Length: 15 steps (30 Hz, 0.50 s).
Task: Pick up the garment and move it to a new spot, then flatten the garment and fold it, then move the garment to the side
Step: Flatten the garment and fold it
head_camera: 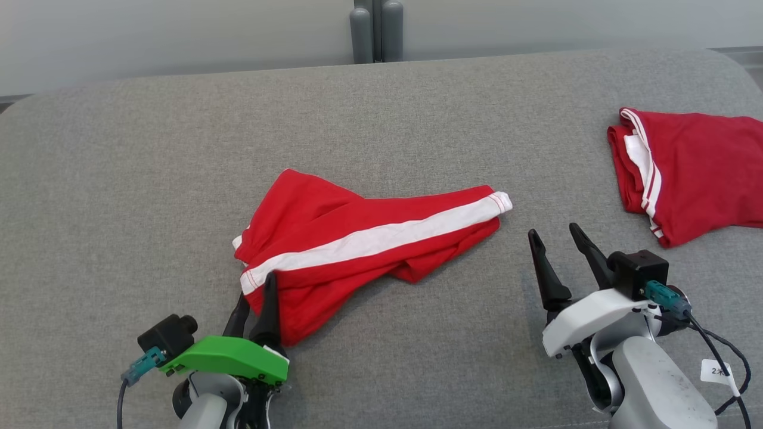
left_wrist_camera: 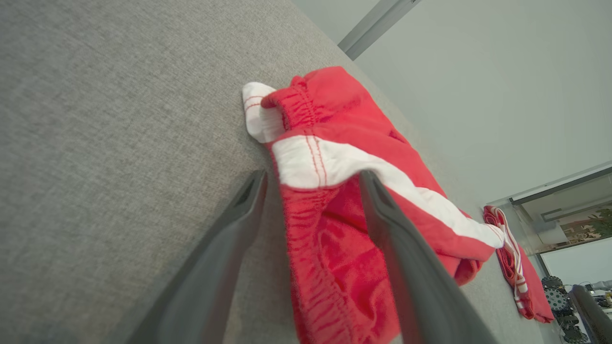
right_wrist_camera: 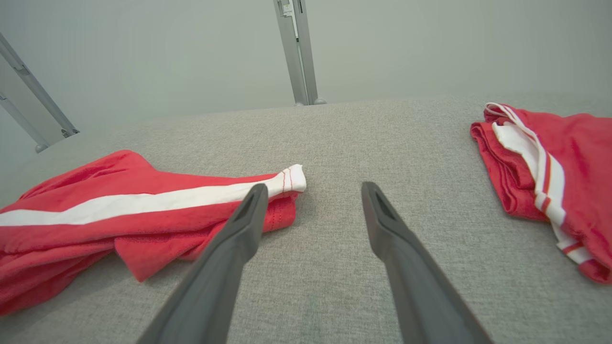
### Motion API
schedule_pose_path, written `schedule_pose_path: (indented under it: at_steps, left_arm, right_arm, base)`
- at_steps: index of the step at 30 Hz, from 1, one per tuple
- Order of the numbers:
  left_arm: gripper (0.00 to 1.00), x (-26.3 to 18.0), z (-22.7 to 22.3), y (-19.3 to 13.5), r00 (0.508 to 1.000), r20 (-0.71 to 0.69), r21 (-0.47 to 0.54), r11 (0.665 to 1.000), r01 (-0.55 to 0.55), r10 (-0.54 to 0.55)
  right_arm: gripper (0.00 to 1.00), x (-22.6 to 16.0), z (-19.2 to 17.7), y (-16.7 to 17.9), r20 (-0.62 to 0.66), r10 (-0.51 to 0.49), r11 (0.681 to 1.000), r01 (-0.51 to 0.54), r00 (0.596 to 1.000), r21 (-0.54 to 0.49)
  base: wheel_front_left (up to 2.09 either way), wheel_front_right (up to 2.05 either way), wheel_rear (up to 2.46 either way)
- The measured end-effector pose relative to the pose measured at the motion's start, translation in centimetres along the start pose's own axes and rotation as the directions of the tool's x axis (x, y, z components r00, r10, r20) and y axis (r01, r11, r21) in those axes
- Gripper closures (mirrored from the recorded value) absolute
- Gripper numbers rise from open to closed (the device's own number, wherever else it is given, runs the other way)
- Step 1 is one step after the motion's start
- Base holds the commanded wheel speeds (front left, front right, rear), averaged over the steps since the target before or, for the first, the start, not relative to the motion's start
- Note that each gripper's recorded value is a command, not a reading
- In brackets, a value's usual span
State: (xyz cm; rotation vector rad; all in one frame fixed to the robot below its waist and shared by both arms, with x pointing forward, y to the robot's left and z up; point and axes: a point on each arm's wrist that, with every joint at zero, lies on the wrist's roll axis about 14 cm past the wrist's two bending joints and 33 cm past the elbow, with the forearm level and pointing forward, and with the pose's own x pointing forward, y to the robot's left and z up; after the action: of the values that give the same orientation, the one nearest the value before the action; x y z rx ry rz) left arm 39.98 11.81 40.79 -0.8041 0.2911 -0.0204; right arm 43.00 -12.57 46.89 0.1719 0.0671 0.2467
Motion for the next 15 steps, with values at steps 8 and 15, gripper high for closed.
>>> schedule_pose_path:
  at_steps: [8,15]
  left_arm:
    - [0.49,0.1,0.7,-0.4,1.000,0.017,-0.001,1.000,0.022,-0.022]
    - [1.00,0.2,1.9,-0.6,0.998,0.056,-0.006,1.000,0.030,-0.030]
  right_arm:
    - [0.00,0.0,-0.2,-0.2,-0.008,0.000,1.000,0.000,1.000,-0.006]
    - [0.00,1.2,0.3,-0.3,-0.001,0.011,1.000,-0.011,1.000,-0.011]
  base:
    - [0.00,0.00,0.00]
    - [0.00,0.00,0.00]
